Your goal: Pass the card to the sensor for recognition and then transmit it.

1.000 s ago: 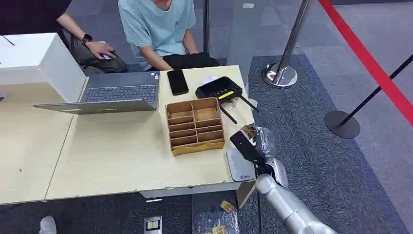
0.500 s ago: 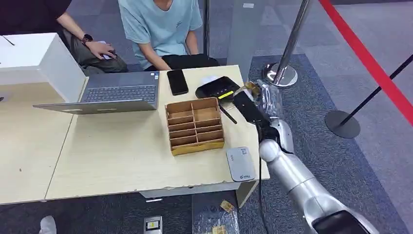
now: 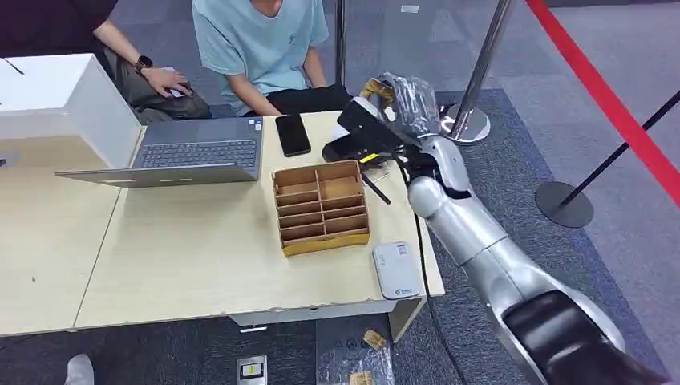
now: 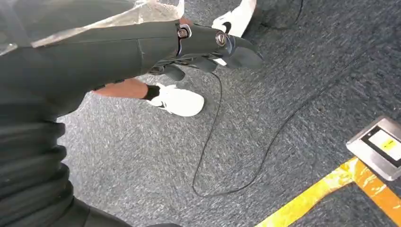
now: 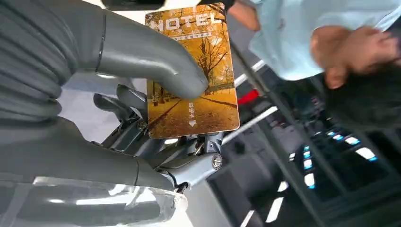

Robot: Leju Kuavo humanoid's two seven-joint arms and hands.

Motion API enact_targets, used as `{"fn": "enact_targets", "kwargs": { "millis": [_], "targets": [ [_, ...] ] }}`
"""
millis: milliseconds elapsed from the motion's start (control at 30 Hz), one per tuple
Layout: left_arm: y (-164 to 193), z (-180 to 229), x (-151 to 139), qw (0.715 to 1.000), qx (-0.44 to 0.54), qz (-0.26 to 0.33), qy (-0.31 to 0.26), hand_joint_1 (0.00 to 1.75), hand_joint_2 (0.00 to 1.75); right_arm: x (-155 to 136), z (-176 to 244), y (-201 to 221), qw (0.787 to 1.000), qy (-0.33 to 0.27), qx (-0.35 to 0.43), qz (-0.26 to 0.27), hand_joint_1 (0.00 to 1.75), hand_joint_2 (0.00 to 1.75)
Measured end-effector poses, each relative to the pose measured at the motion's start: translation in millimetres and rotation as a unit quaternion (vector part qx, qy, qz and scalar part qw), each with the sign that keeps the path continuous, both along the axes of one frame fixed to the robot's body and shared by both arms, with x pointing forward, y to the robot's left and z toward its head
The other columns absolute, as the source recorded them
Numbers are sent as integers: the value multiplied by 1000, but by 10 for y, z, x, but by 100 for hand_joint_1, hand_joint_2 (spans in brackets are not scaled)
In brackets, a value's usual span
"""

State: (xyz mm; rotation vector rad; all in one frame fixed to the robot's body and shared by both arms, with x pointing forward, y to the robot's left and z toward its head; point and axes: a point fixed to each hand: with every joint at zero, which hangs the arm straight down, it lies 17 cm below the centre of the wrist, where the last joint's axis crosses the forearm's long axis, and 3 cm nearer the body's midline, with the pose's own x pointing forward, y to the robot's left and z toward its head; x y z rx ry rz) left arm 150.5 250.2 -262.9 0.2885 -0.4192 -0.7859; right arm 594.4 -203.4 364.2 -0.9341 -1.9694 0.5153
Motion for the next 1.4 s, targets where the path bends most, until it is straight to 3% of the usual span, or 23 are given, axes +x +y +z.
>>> {"fn": "enact_targets", "kwargs": {
  "millis": [133, 333, 833, 1400],
  "targets": [
    [-23, 1, 10, 1000, 0, -5, 3, 0, 175, 161, 141, 339, 999, 6, -42, 14, 175, 175],
    [-34, 4, 19, 1000, -1, -5, 3, 0, 175, 295, 136, 456, 996, 20, -83, 8, 175, 175],
    [-30, -14, -57, 1000, -1, -1, 8, 0, 175, 489, 34, 408, 982, 47, -179, -28, 175, 175],
    [-33, -20, -85, 1000, -1, -5, 9, 0, 175, 532, 2, 345, 971, 48, -227, -47, 175, 175]
  ]
}}
